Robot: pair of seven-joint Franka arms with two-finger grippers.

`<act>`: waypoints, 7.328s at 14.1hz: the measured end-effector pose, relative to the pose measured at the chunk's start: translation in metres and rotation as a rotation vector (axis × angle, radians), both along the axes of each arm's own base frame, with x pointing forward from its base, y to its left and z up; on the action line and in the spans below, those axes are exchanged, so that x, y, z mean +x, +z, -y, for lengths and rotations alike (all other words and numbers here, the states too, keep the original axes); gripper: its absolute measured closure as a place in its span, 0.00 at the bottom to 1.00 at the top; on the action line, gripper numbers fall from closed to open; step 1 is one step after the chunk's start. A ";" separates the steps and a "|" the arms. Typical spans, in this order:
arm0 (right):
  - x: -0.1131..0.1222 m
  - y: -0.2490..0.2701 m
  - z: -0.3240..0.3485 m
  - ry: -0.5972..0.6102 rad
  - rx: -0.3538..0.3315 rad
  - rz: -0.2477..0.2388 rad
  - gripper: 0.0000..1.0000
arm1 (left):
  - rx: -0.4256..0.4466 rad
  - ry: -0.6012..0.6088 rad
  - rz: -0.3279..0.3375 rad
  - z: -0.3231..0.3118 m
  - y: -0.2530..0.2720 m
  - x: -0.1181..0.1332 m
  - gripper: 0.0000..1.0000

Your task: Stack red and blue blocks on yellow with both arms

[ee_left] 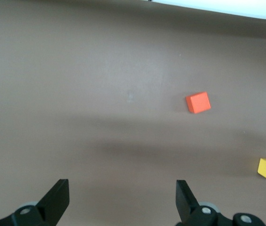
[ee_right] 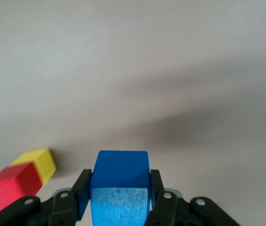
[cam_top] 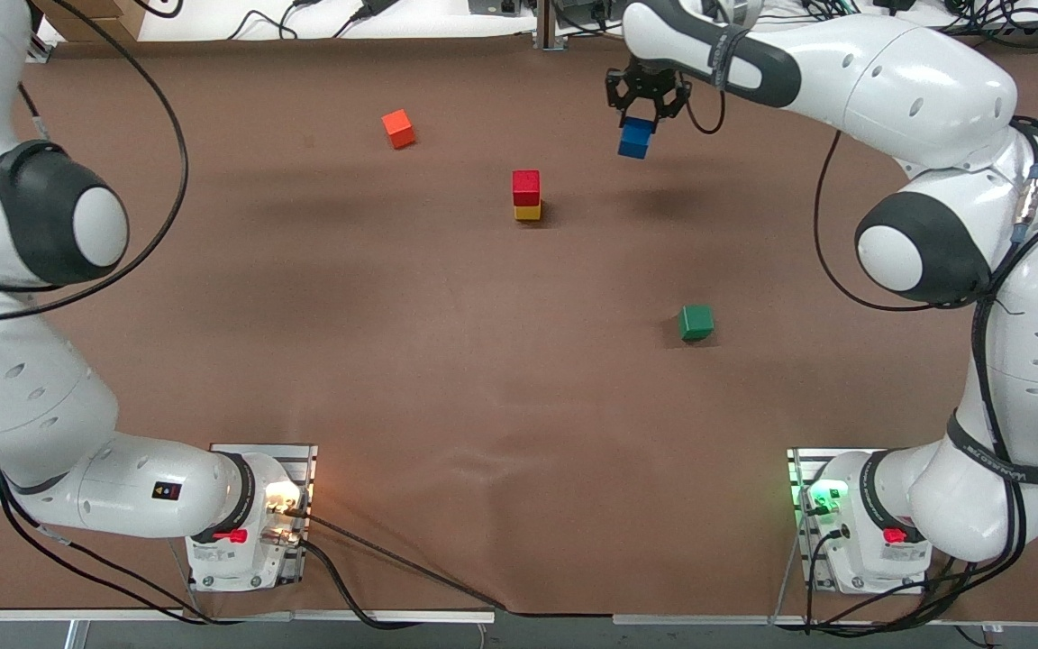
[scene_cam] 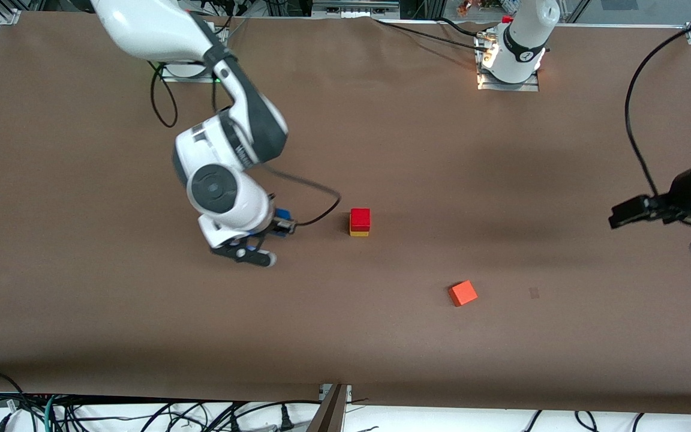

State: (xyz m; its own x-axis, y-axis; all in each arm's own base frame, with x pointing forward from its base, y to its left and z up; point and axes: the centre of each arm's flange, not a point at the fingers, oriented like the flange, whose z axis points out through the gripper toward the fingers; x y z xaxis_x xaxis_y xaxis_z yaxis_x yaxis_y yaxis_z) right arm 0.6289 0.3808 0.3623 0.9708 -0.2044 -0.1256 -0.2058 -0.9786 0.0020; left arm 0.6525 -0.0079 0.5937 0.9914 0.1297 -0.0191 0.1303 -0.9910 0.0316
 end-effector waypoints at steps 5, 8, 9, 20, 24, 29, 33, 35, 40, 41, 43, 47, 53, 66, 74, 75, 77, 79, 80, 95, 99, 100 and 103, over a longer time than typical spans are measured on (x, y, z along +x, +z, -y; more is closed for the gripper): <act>-0.050 0.016 -0.081 0.131 0.014 0.020 0.46 | -0.018 0.032 -0.038 -0.023 -0.012 -0.030 0.00; -0.082 0.017 -0.124 0.201 0.024 0.035 0.46 | -0.026 0.037 -0.026 -0.031 -0.022 -0.041 0.00; -0.089 0.017 -0.132 0.214 0.027 0.041 0.46 | -0.028 0.034 -0.027 -0.030 -0.024 -0.044 0.00; -0.063 0.008 -0.144 0.310 0.081 0.157 0.46 | -0.030 0.024 -0.038 -0.034 -0.035 -0.044 0.00; -0.058 -0.002 -0.146 0.306 0.093 0.168 0.46 | -0.030 0.038 -0.034 -0.047 -0.034 -0.044 0.00; -0.058 -0.020 -0.148 0.271 0.136 0.119 0.46 | -0.031 0.036 -0.033 -0.046 -0.034 -0.044 0.00; -0.051 -0.023 -0.139 0.202 0.184 0.069 0.46 | -0.031 0.034 -0.032 -0.045 -0.034 -0.044 0.00; -0.048 -0.023 -0.136 0.171 0.204 0.056 0.46 | -0.031 0.032 -0.032 -0.044 -0.034 -0.043 0.00; -0.041 -0.025 -0.133 0.129 0.217 0.068 0.46 | -0.030 0.027 -0.010 -0.041 -0.028 -0.041 0.00; -0.039 -0.026 -0.132 0.119 0.223 0.078 0.46 | -0.030 0.026 -0.011 -0.041 -0.029 -0.040 0.00; -0.033 -0.031 -0.131 0.092 0.232 0.096 0.46 | -0.030 0.026 -0.012 -0.040 -0.030 -0.040 0.00; -0.026 -0.040 -0.129 0.074 0.235 0.104 0.46 | -0.029 0.026 -0.013 -0.040 -0.031 -0.039 0.00; -0.029 -0.043 -0.128 0.076 0.215 0.068 0.46 | -0.029 0.030 -0.013 -0.042 -0.031 -0.038 0.00; -0.031 -0.043 -0.128 0.057 0.209 0.059 0.46 | -0.001 0.021 -0.014 -0.042 -0.031 -0.038 0.00; -0.033 -0.045 -0.132 0.061 0.209 0.059 0.46 | -0.001 0.021 -0.014 -0.042 -0.031 -0.038 0.00; -0.034 -0.046 -0.132 0.061 0.209 0.058 0.46 | -0.001 0.020 -0.014 -0.041 -0.031 -0.038 0.00; -0.034 -0.049 -0.132 0.061 0.207 0.056 0.46 | -0.001 0.019 -0.014 -0.041 -0.031 -0.038 0.00; -0.034 -0.050 -0.132 0.061 0.207 0.055 0.46 | -0.001 0.018 -0.015 -0.040 -0.031 -0.038 0.00; -0.034 -0.050 -0.132 0.061 0.207 0.055 0.46 | -0.001 0.018 -0.015 -0.040 -0.031 -0.038 0.00; -0.032 -0.048 -0.135 0.058 0.220 0.081 0.00 | -0.001 0.018 -0.015 -0.040 -0.032 -0.038 0.00; -0.032 -0.045 -0.133 0.060 0.210 0.067 0.00 | -0.001 0.018 -0.015 -0.040 -0.032 -0.038 0.00; -0.030 -0.039 -0.131 0.059 0.207 0.069 0.00 | -0.001 0.018 -0.015 -0.040 -0.032 -0.038 0.00; -0.018 0.015 -0.112 0.044 0.201 0.119 0.00 | -0.001 0.018 -0.015 -0.040 -0.032 -0.038 0.00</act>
